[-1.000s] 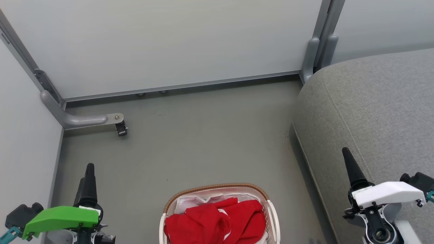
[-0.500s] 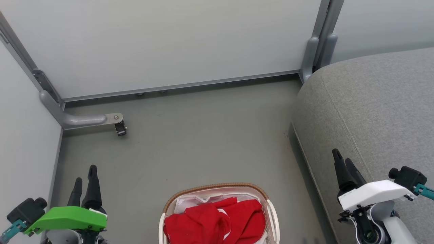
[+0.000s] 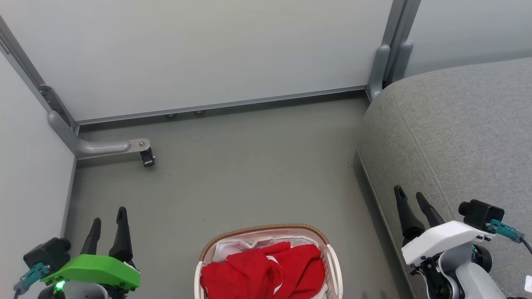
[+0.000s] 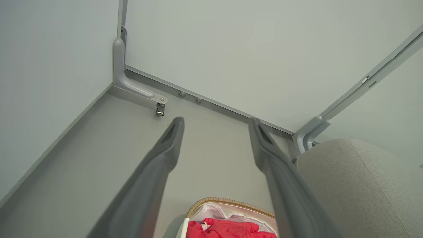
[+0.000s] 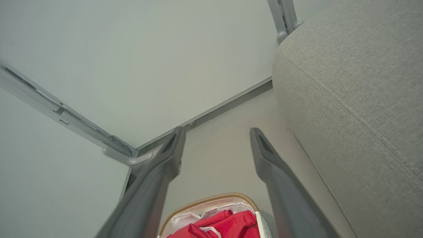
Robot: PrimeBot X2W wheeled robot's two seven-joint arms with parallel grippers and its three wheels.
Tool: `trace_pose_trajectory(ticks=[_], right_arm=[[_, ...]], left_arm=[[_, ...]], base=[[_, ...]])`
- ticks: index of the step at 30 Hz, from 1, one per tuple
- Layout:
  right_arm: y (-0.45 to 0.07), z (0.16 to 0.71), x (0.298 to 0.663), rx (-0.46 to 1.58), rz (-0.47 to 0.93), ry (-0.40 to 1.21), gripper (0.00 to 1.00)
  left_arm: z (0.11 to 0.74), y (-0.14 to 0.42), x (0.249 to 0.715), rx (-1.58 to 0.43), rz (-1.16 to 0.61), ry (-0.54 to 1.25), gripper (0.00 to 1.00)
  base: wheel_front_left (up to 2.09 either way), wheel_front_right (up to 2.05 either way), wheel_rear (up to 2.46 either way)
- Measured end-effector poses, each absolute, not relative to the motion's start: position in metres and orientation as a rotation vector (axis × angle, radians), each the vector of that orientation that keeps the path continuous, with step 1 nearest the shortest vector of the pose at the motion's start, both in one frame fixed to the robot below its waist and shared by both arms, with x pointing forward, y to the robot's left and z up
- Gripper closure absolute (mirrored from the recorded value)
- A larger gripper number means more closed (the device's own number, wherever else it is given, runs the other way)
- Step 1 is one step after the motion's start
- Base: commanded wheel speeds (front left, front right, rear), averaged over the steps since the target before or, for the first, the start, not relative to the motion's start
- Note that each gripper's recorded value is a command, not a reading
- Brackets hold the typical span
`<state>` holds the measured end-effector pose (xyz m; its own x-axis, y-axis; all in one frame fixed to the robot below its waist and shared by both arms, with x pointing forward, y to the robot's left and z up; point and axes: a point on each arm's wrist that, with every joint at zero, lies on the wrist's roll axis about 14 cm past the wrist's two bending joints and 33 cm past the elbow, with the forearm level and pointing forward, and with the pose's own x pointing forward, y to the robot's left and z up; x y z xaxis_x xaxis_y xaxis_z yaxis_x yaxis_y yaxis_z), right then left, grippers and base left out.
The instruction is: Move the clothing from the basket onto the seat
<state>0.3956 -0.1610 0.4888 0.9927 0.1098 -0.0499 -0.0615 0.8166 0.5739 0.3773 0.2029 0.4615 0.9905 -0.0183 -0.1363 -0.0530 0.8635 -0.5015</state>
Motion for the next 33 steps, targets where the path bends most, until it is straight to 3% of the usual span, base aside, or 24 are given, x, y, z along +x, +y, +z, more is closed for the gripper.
trace_pose_trajectory(ticks=[33], right_arm=[[-0.1559, 0.4803, 0.3913, 0.240, 0.137, 0.066, 0.00]], left_arm=[[0.4585, 0.2049, 0.3722, -0.178, -0.015, 0.122, 0.00]], base=[[0.00, 0.00, 0.00]])
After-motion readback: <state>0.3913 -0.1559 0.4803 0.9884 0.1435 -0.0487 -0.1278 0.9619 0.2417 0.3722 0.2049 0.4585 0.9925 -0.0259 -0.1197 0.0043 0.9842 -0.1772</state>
